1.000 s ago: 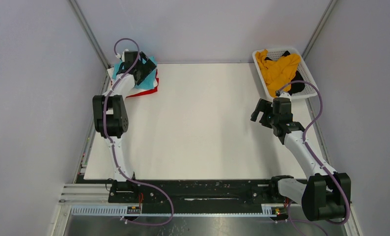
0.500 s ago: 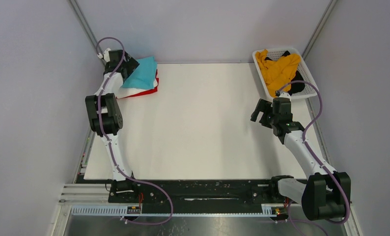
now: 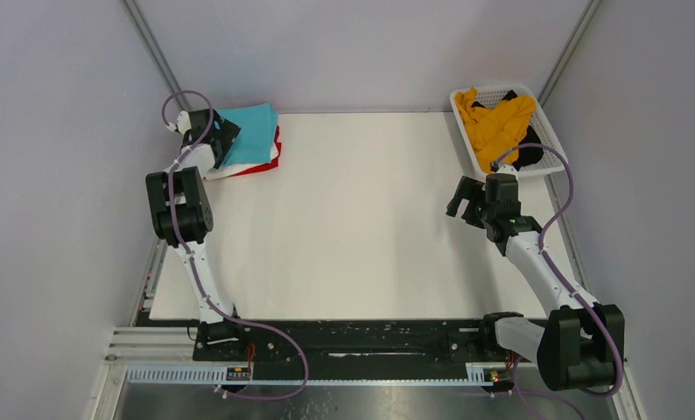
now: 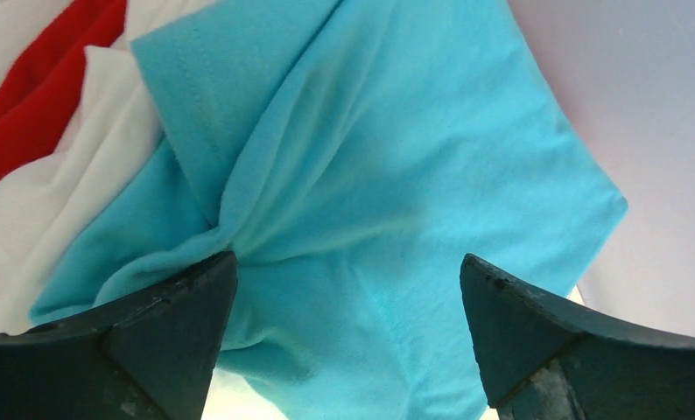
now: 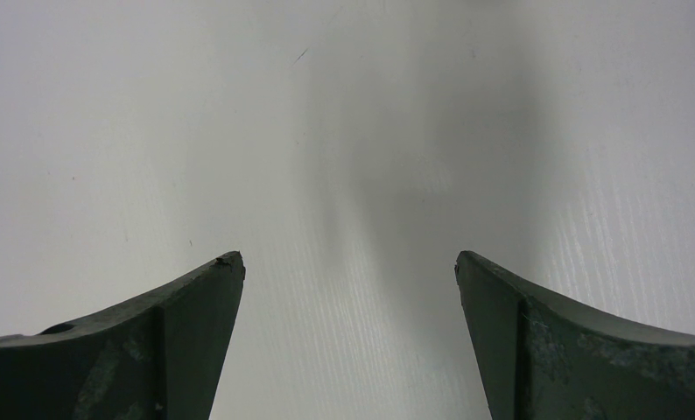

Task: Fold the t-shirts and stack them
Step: Smooth out wrinkles on the folded tshirt, then reset both arms

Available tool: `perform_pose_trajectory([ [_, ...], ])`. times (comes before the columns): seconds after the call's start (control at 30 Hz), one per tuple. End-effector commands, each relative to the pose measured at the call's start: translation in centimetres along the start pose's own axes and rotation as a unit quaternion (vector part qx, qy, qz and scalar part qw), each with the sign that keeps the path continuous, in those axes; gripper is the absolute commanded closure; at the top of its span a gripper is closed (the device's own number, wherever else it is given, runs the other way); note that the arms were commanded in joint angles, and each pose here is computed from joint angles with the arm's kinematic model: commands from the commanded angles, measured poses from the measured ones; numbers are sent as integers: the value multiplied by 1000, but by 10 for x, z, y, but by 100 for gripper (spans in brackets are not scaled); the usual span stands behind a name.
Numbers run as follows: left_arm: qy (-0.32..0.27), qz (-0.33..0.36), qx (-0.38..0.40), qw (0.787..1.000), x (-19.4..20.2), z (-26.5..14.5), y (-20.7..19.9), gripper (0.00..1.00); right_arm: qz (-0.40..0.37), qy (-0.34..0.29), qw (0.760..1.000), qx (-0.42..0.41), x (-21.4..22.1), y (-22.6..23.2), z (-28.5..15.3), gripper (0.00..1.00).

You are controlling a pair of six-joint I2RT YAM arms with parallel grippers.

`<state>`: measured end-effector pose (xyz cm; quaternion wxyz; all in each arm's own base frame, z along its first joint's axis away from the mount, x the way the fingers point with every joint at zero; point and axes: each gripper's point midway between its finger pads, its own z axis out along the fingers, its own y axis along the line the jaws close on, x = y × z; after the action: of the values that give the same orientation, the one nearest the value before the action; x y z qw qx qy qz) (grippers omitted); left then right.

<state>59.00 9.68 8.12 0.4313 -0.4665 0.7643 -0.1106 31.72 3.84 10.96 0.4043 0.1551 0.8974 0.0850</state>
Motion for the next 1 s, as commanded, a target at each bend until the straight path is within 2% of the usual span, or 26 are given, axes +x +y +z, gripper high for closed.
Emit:
perform_pose_trajectory([
  [0.0,-39,-7,9,999,-33,-40,-10,1,2,-20,1000,-6,-15,4,-6,1],
  [0.33,-149,35,61,986,-58,-154,-48,1,12,-32,999,-25,-15,10,-16,1],
  [0.47,-189,45,80,978,-56,-216,-51,1,20,-46,998,-23,-15,6,-24,1],
  [0.57,-209,60,132,967,-47,-276,-54,1,27,-64,997,-14,-14,0,-34,1],
  [0.67,-193,103,204,954,-15,-327,-59,1,42,-90,995,-8,-15,-6,-44,1],
  [0.77,-151,164,268,937,29,-361,-50,1,60,-122,991,-7,-19,-10,-56,0],
  [0.87,-101,209,291,928,68,-371,-28,1,89,-162,983,2,-25,-17,-67,0],
  [0.97,-58,241,268,931,90,-367,0,1,114,-202,973,9,-29,-25,-78,1],
])
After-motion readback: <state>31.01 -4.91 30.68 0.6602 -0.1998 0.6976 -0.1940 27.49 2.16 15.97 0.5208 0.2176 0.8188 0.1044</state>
